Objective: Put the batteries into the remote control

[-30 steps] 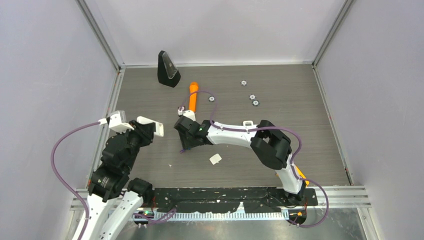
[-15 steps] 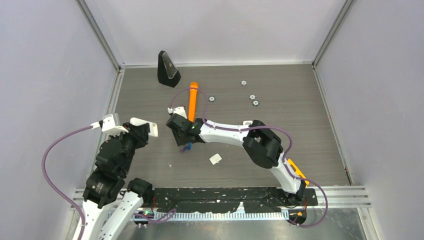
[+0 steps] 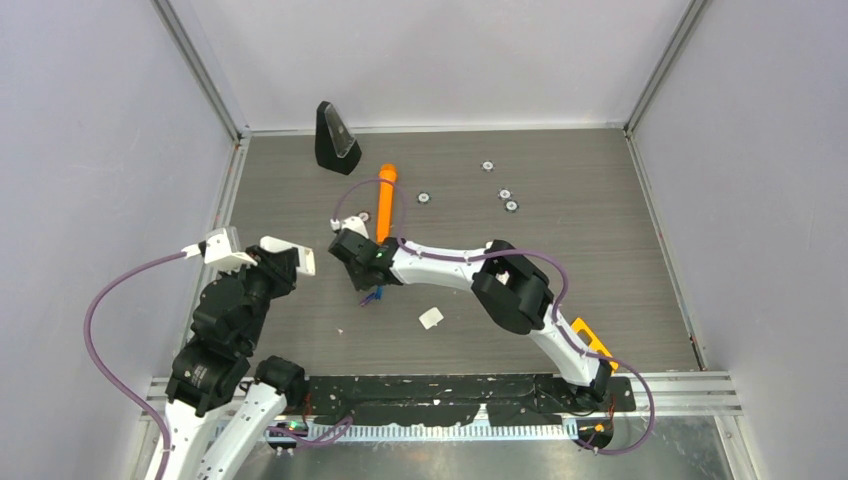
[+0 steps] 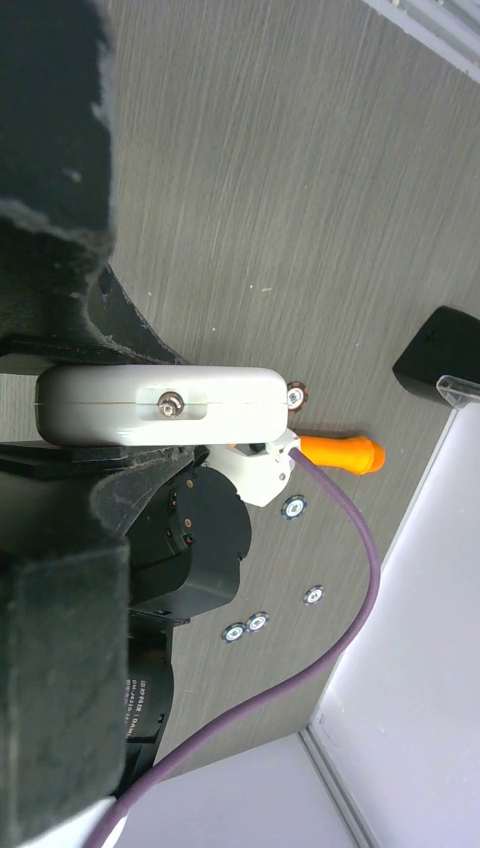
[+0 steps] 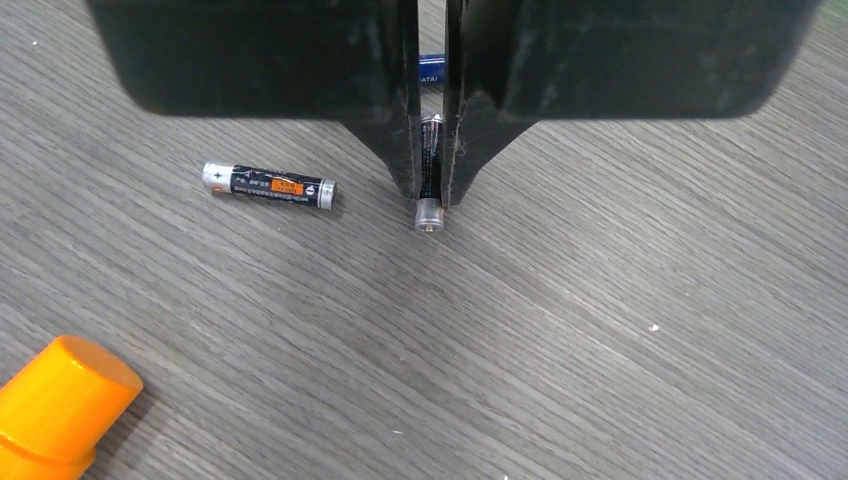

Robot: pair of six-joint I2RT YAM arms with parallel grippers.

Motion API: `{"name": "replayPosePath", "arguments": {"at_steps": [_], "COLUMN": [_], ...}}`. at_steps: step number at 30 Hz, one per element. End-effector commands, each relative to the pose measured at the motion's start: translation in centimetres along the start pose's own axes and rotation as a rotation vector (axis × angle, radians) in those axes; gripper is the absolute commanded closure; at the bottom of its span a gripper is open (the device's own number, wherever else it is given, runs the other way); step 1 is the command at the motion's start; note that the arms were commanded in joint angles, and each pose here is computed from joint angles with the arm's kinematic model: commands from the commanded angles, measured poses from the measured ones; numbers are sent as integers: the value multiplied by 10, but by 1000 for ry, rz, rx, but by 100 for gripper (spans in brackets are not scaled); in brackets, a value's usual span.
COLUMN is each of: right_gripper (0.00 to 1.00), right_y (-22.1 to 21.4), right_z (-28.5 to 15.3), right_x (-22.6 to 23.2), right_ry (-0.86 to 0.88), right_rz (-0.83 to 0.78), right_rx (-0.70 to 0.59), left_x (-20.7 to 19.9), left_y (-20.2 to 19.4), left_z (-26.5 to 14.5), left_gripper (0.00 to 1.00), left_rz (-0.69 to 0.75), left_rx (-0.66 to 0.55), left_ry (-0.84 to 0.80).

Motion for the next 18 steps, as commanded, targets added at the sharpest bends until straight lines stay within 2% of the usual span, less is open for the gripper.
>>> {"name": "replayPosePath", "arguments": {"at_steps": [1, 5, 8, 11, 18], "right_gripper": [95, 95, 95, 95, 95], "right_y": [3, 26, 42, 74, 103], "right_z": [-6, -35, -62, -112, -213], "right_x": [-9, -11, -21, -37, -89], "right_ry": [-21, 18, 57, 134, 248], "right_rz": [4, 26, 73, 172, 330], "right_rx": [3, -70, -140, -253, -492], "left_x": [-4, -14, -29, -51, -95], "left_y": [16, 17, 20, 26, 38], "left_z": [-1, 1, 2, 2, 2], "left_gripper": [100, 100, 100, 100, 100], "left_rz": [-13, -28, -49, -80, -128], "left_rx": [-53, -65, -96, -142, -195], "left_ry": [-15, -79, -194, -350, -668]}}
Point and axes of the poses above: each gripper's point midway between its finger pads, its own z axis out along the fingers, its own x axis along the line the jaws close on, y = z × x, the point moved 5 cm from there along -z, back along the fingers, and after that the axes turned 13 degrees about z, right-handed, at the moved point
